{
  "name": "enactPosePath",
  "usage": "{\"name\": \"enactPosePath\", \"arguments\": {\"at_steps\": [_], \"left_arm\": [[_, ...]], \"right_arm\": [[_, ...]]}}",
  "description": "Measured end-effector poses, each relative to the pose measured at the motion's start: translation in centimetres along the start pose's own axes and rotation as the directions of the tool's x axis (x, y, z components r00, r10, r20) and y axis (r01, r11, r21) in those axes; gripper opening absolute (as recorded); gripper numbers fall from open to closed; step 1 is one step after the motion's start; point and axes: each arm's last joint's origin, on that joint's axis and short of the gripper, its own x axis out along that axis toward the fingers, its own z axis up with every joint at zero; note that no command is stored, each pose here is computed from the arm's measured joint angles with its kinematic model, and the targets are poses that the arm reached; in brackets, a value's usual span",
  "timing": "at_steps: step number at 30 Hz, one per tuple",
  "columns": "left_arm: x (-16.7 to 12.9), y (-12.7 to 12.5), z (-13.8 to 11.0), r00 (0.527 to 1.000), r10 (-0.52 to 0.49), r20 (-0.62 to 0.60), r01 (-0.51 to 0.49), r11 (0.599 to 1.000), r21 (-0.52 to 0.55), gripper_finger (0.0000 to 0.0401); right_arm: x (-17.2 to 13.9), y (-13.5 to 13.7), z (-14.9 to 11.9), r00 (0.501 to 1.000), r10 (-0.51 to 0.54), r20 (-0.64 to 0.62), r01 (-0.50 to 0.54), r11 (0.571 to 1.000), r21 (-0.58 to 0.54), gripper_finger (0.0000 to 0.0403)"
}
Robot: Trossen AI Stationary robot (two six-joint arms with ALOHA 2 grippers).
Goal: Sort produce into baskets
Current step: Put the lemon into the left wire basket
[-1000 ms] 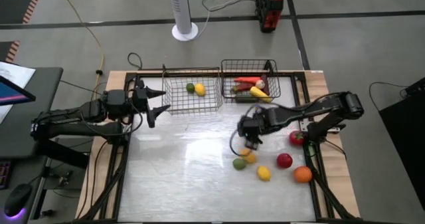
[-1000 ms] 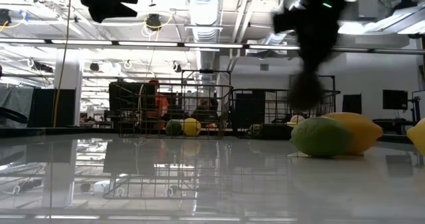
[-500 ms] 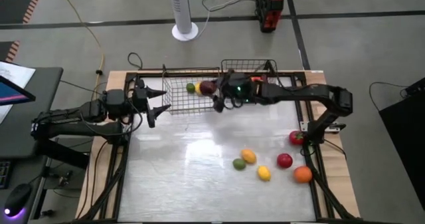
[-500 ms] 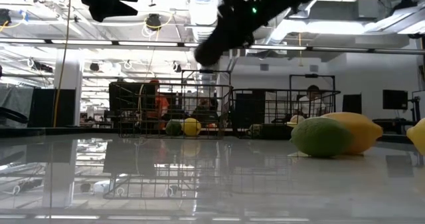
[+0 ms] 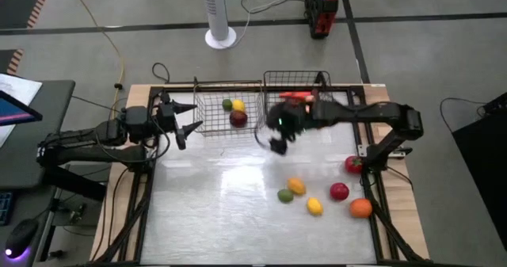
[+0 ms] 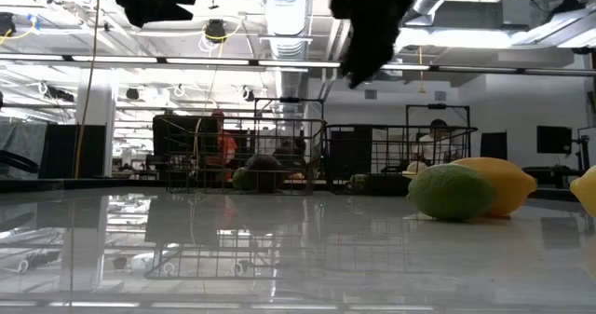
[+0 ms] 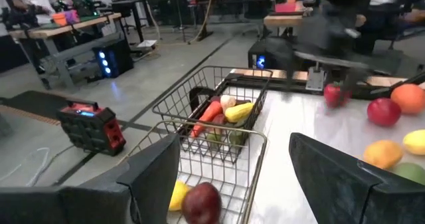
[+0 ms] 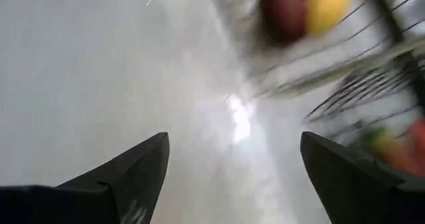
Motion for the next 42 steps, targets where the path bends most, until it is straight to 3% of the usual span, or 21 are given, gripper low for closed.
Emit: {"name": "enactPosePath", "arguments": {"at_steps": [10,17,23,34,38,42], "left_arm": [[0.0,0.0,0.0,1.0,0.003,-0.004,-0.003,1.0,0.001,0.0272],[0.0,0.0,0.0,1.0,-0.003,-0.005,0.003,1.0,-0.025,0.0272],[0.0,0.0,-0.4,0.999,-0.009,-0.037,0.008,1.0,-0.027,0.0272],[0.0,0.0,-0.4,0.999,-0.008,-0.044,0.006,0.999,-0.031,0.0272],[0.0,0.0,-0.4,0.999,-0.007,-0.044,0.005,1.0,-0.031,0.0272],[0.0,0.0,-0.4,0.999,-0.004,-0.043,0.003,1.0,-0.031,0.0272]], "right_arm": [[2.4,7.6,-8.8,0.943,0.125,-0.307,-0.118,0.992,0.041,0.0362],[2.6,10.4,-11.4,0.935,0.154,-0.32,-0.149,0.988,0.043,0.0342],[4.8,9.8,-13.3,0.941,0.158,-0.3,-0.139,0.987,0.085,0.0312],[6.0,8.2,-13.5,0.96,0.101,-0.26,-0.086,0.994,0.068,0.0273],[5.7,7.3,-11.2,0.984,0.025,-0.177,-0.025,1.0,0.004,0.0252],[4.4,6.0,-6.9,1.0,-0.009,-0.006,0.008,0.999,-0.053,0.0225]]}}
